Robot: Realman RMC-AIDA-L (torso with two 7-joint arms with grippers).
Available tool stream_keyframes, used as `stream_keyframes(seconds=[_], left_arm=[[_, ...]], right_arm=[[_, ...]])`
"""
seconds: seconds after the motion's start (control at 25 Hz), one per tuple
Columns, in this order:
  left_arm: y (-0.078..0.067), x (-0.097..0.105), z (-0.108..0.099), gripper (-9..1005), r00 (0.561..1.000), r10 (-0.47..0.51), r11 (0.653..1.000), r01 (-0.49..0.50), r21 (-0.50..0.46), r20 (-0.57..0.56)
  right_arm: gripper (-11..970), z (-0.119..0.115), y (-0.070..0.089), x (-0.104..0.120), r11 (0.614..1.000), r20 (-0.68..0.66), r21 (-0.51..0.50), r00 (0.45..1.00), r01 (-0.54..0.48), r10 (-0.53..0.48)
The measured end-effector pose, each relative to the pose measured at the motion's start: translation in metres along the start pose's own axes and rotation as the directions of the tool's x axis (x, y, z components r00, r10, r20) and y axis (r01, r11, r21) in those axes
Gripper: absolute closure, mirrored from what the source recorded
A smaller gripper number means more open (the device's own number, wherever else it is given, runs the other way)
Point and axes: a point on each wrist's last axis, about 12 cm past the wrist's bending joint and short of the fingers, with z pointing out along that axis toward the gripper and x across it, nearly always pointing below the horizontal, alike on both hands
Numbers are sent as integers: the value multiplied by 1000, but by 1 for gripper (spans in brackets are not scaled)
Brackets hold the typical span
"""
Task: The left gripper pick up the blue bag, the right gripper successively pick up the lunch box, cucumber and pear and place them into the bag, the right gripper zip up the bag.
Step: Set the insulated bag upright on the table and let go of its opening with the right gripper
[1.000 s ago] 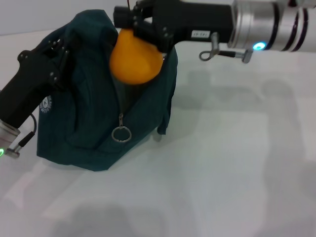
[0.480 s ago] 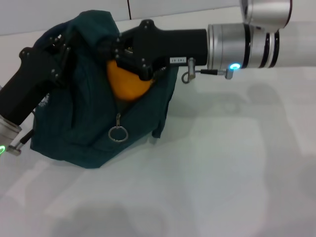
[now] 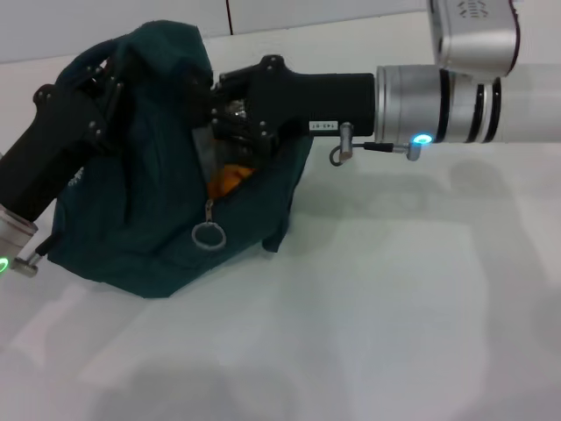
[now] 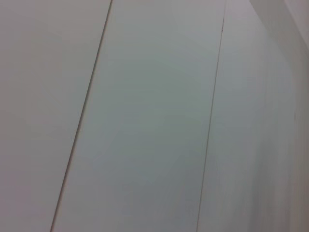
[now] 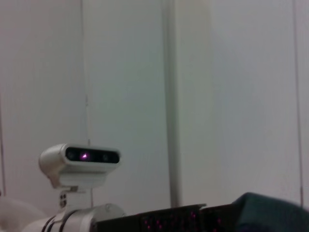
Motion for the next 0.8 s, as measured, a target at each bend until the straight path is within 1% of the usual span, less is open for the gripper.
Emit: stream_keyframes(seconds=[0.12,0.24,0.32,0.44,0.52,0.64,0.68,0.8], left_arm=[[0,0,0,942,1000,0,1000,0,0,0],[0,0,0,942,1000,0,1000,0,-1,-1],[0,0,-1,942,1000,-1,1000,1,-5,0],[1,0,-4,942,1000,1,1000,-1,-17,2],[2,0,-6,942,1000,2,1000,-2,-23,1],[3,0,-8,942,1000,2,1000,-2,-28,1],[3,-1,-8,942,1000,4,1000,-3,-29,1],[3,-1,-6,942,1000,5,1000,-5,-25,2]], right_arm=[[829,-5,1,0,1000,24,25,1000,-7,7],[816,-14,5,-3,999,61,38,998,15,-17],[750,-28,11,-7,998,86,49,995,48,-52],[652,-59,25,-9,992,88,52,989,111,-115],[586,-77,35,-8,988,49,38,988,148,-150],[487,-103,50,1,985,-87,3,982,171,-170],[454,-110,54,6,987,-130,3,979,159,-158],[449,-122,58,22,994,-202,48,975,102,-90]])
